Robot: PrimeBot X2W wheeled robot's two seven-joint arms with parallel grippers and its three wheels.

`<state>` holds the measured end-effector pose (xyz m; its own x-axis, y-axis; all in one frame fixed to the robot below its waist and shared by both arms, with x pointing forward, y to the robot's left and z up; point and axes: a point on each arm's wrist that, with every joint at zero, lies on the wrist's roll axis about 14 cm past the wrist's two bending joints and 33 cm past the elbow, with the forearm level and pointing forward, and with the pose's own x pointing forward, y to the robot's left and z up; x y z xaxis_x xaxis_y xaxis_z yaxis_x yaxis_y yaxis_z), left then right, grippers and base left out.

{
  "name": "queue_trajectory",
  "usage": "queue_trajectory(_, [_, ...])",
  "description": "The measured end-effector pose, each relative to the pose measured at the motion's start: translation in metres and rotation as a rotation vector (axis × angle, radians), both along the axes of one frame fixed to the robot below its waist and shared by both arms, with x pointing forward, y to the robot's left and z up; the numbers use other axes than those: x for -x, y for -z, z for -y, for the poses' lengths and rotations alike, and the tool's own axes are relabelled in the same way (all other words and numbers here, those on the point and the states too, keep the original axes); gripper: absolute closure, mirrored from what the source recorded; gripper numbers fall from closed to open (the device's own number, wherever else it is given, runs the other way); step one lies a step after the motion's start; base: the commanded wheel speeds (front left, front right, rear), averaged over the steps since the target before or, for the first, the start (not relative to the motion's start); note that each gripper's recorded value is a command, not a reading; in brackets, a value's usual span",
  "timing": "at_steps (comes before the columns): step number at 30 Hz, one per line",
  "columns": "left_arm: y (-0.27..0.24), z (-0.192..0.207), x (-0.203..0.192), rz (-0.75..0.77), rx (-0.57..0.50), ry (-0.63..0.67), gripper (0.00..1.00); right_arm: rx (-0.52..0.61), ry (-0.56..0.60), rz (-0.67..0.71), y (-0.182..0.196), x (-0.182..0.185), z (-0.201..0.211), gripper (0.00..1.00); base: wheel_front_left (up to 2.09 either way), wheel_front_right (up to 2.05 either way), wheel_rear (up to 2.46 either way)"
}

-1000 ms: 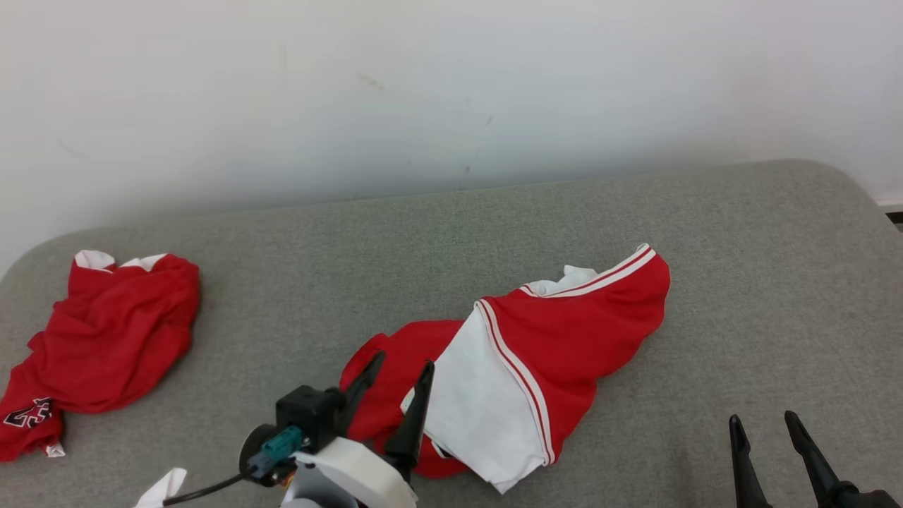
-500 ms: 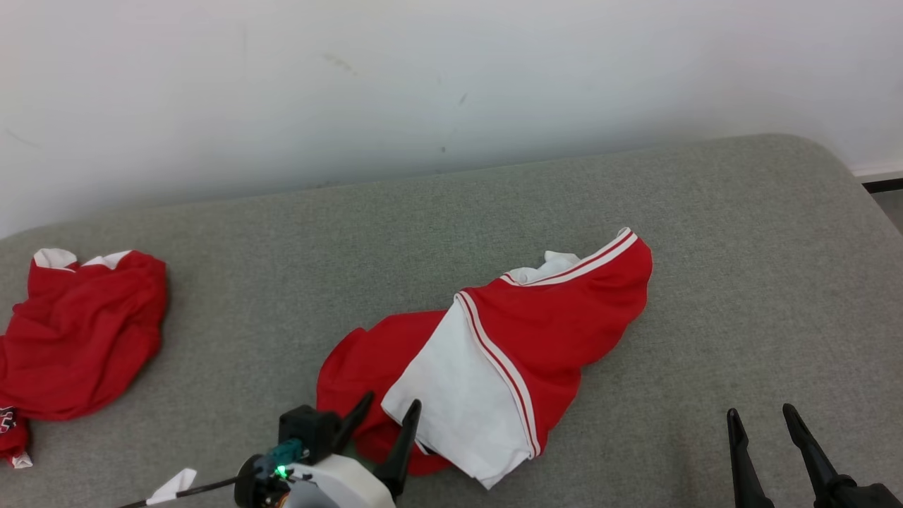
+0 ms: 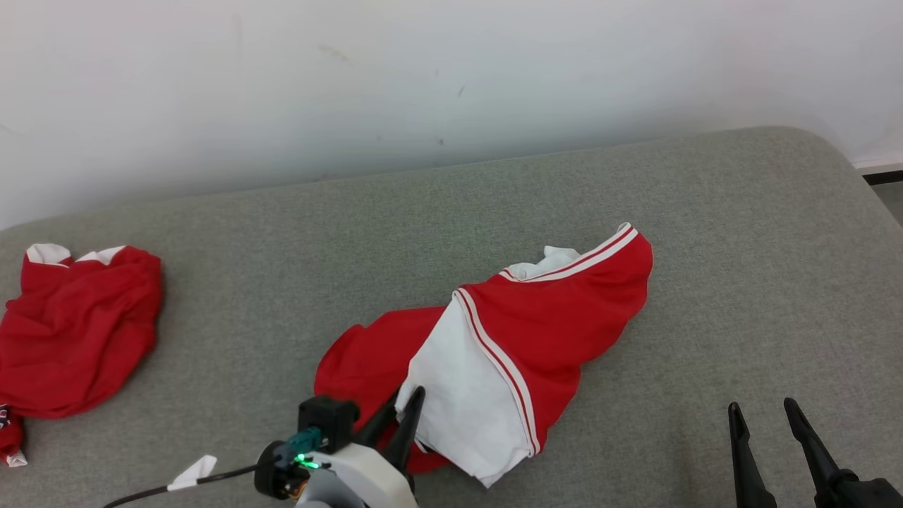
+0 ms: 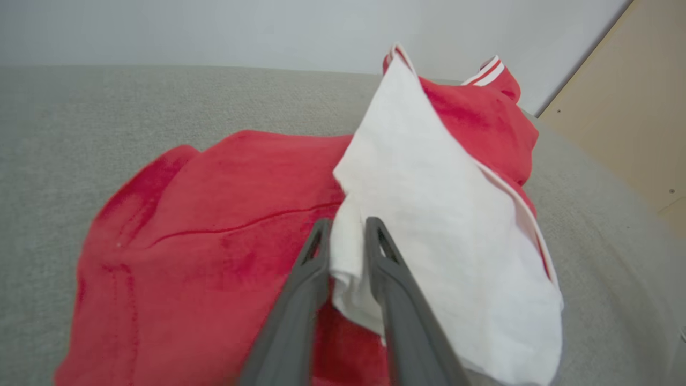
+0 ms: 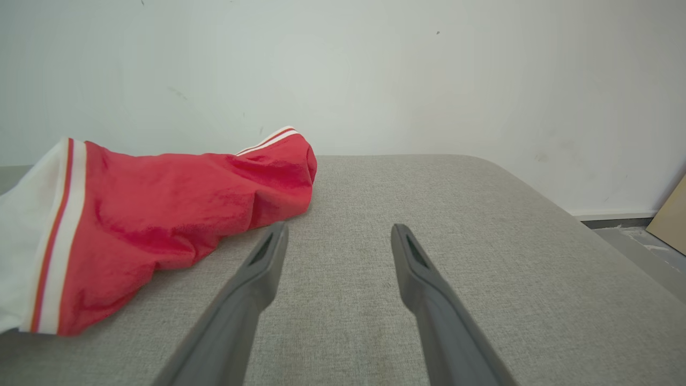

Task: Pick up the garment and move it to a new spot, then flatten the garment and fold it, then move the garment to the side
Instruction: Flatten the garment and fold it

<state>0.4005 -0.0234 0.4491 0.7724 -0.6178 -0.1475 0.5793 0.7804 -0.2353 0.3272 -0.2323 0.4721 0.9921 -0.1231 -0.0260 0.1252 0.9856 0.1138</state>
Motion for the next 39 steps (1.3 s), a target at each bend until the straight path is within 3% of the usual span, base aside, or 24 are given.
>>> queue_trajectory(1, [-0.001,0.002,0.001,0.000,0.003,0.004,0.73,0.000,0.000,0.001,0.000,0.000,0.000,0.00,0.00,0.00,0.00])
queue_trajectory(3, [-0.002,0.007,0.002,0.003,0.011,0.017,1.00,-0.002,0.001,0.003,-0.001,0.000,0.000,0.00,0.00,0.00,0.00])
queue_trajectory(12, [-0.049,0.051,0.006,0.128,0.088,0.150,1.00,-0.011,0.024,0.007,-0.002,0.003,0.006,0.00,0.00,0.00,0.00])
queue_trajectory(21, [-0.111,0.140,0.055,0.246,0.157,0.473,1.00,-0.025,0.087,0.022,-0.007,0.015,0.022,0.00,0.00,0.00,0.00])
queue_trajectory(33, [-0.115,0.211,0.137,0.284,0.129,0.888,1.00,-0.068,0.227,0.003,-0.002,0.044,0.055,0.00,0.00,0.00,0.00])
queue_trajectory(34, [-0.115,0.214,0.143,0.273,0.143,0.907,0.95,-0.072,0.237,0.000,-0.001,0.046,0.057,0.00,0.00,0.00,0.00])
queue_trajectory(36, [-0.112,0.217,0.153,0.261,0.156,0.940,0.44,-0.075,0.250,-0.009,0.001,0.048,0.060,0.00,0.00,0.00,0.00])
queue_trajectory(37, [-0.111,0.218,0.157,0.251,0.166,0.951,0.03,-0.075,0.255,-0.013,0.002,0.048,0.061,0.00,0.00,0.00,0.00])
queue_trajectory(39, [-0.105,0.219,0.162,0.217,0.173,0.963,0.00,-0.073,0.263,-0.021,0.004,0.049,0.063,0.00,0.00,0.00,0.00])
